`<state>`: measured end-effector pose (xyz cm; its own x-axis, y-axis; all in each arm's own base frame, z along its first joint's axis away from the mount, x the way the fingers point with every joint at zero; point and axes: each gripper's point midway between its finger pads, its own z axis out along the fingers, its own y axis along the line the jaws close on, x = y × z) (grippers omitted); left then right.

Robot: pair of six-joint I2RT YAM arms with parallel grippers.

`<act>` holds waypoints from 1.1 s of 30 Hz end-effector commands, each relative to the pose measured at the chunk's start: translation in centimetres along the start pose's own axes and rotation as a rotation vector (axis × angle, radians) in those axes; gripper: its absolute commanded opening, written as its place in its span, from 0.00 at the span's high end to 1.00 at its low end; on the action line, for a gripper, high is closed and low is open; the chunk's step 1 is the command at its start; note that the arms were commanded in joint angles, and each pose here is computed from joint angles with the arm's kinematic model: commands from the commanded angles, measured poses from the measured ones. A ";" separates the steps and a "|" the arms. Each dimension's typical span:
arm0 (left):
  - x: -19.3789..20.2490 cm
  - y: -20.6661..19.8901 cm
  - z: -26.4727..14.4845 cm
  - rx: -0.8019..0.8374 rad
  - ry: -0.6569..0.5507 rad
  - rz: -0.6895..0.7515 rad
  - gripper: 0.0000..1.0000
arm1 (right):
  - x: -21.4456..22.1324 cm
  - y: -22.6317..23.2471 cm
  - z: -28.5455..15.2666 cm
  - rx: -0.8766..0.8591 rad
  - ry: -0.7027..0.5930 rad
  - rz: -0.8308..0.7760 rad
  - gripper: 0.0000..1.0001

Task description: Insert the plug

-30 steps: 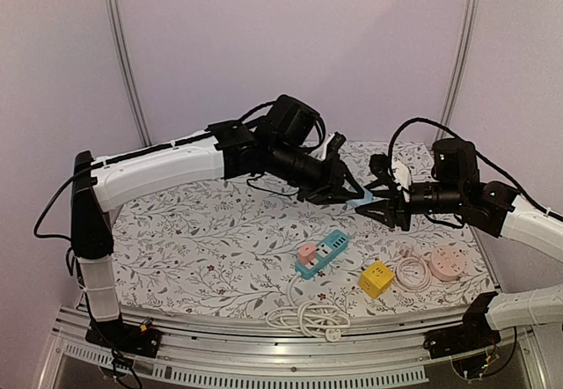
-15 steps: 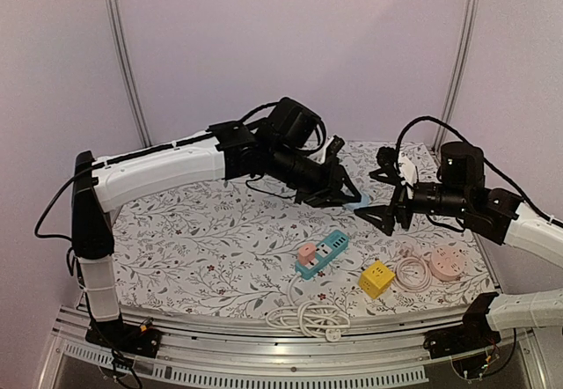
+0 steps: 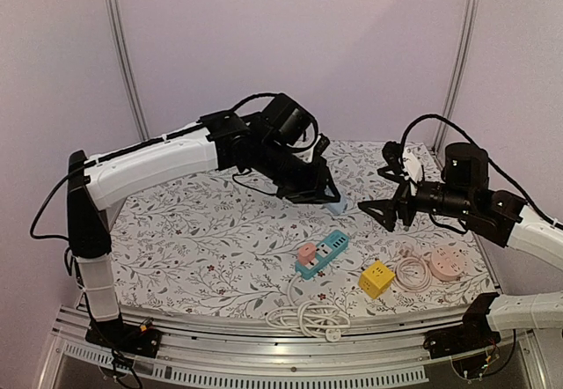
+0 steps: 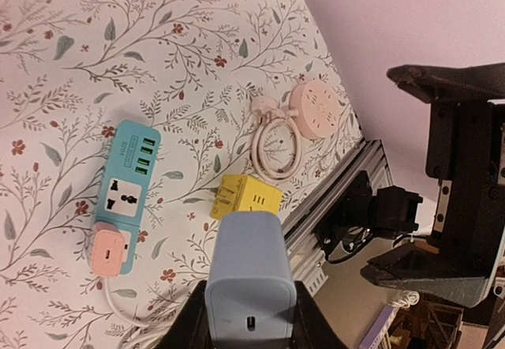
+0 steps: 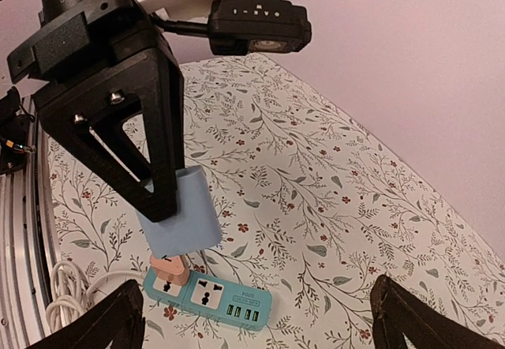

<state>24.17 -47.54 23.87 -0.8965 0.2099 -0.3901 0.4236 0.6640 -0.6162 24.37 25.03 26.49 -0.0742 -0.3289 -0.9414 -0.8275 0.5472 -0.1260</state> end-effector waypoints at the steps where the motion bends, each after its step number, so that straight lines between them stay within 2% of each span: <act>1: -1.6 1.5 -3.8 -0.097 -0.035 0.050 1.00 | 0.2 -0.3 0.2 0.023 -0.007 0.051 0.01; 10: -3.9 3.9 -5.7 -0.278 -0.032 0.148 1.00 | -0.1 -1.9 1.0 0.061 0.041 0.100 0.01; 18: -4.4 3.7 -5.9 -0.298 -0.012 0.347 1.00 | 0.9 -6.1 -0.4 0.216 0.124 0.208 0.01; 22: -4.0 5.1 -4.8 -0.338 0.036 0.398 1.00 | 2.8 -6.9 -1.4 0.300 0.174 0.219 0.01; 28: -1.9 7.0 -1.5 -0.357 0.165 0.374 1.00 | 4.0 -8.1 -2.8 0.399 0.229 0.263 0.01; 33: -0.8 8.0 1.1 -0.356 0.228 0.360 1.00 | 4.3 -8.3 -2.7 0.409 0.265 0.277 0.01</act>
<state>29.11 -42.78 20.16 -0.7268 0.5559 -0.4034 0.6578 0.7323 -0.1760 29.18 18.00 24.58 -0.3899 -0.2876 -0.8748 -0.5273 0.8486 -0.0440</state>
